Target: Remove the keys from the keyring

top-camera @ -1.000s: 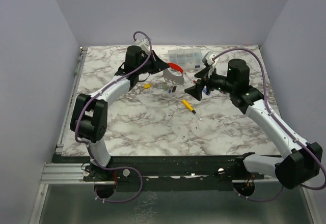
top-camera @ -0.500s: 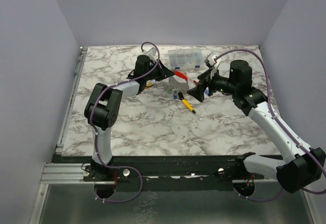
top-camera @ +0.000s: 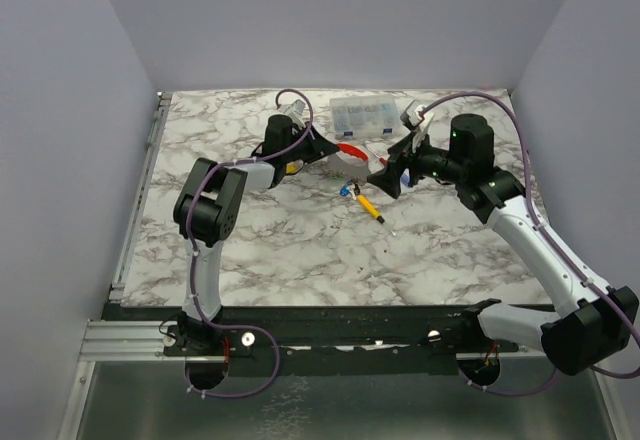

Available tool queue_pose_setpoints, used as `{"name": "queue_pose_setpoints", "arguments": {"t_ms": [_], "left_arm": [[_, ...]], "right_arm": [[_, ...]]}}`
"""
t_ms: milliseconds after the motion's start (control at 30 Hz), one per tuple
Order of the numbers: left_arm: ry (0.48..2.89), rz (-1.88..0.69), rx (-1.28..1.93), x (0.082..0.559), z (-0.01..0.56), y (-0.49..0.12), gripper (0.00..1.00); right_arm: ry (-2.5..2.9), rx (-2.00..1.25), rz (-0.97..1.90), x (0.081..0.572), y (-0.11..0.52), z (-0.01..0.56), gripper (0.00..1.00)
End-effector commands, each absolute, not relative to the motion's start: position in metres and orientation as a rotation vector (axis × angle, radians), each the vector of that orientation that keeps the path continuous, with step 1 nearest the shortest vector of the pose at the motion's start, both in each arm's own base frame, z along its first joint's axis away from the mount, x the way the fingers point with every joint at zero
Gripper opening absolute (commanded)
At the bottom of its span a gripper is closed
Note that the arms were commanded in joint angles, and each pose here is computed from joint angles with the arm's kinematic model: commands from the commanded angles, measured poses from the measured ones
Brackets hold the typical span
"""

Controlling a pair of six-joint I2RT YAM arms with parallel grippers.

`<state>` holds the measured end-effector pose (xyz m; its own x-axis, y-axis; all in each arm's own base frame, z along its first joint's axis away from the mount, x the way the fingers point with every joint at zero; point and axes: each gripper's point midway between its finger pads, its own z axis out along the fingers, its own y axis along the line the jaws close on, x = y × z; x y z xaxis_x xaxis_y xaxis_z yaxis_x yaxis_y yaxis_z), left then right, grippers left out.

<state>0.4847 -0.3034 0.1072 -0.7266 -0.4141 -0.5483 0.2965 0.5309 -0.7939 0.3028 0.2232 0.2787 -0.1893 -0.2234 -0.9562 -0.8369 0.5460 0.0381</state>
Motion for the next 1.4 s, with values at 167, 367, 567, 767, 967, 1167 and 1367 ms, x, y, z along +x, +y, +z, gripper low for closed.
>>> {"name": "queue_pose_setpoints", "arguments": {"t_ms": [167,367,567,767,967,1167,1367], "left_arm": [[2.026,-1.175,-0.066,0.498,0.099,-0.295,0.48],[2.042,-1.107,-0.041,0.507,0.107,-0.287,0.55],[2.064,-1.0,0.023,0.506,0.119,-0.272,0.58],[2.114,-0.834,0.212,0.498,0.147,-0.253,0.75],[2.192,-0.703,0.378,0.491,0.182,-0.215,0.99],[2.251,-0.533,0.405,0.502,0.218,-0.149,0.99],[2.307,-0.461,0.275,0.493,0.219,-0.075,0.99]], "right_arm": [[1.717,-0.891,0.698,0.308,0.221,0.281,1.0],[1.724,-0.873,0.71,0.312,0.223,0.281,1.0],[1.735,-0.843,0.704,0.32,0.22,0.28,1.0],[1.762,-0.782,0.71,0.337,0.209,0.278,1.0],[1.77,-0.688,0.698,0.371,0.183,0.29,1.0],[1.872,-0.534,0.678,0.41,0.136,0.291,1.0],[1.989,-0.371,0.633,0.423,0.077,0.26,1.0]]}}
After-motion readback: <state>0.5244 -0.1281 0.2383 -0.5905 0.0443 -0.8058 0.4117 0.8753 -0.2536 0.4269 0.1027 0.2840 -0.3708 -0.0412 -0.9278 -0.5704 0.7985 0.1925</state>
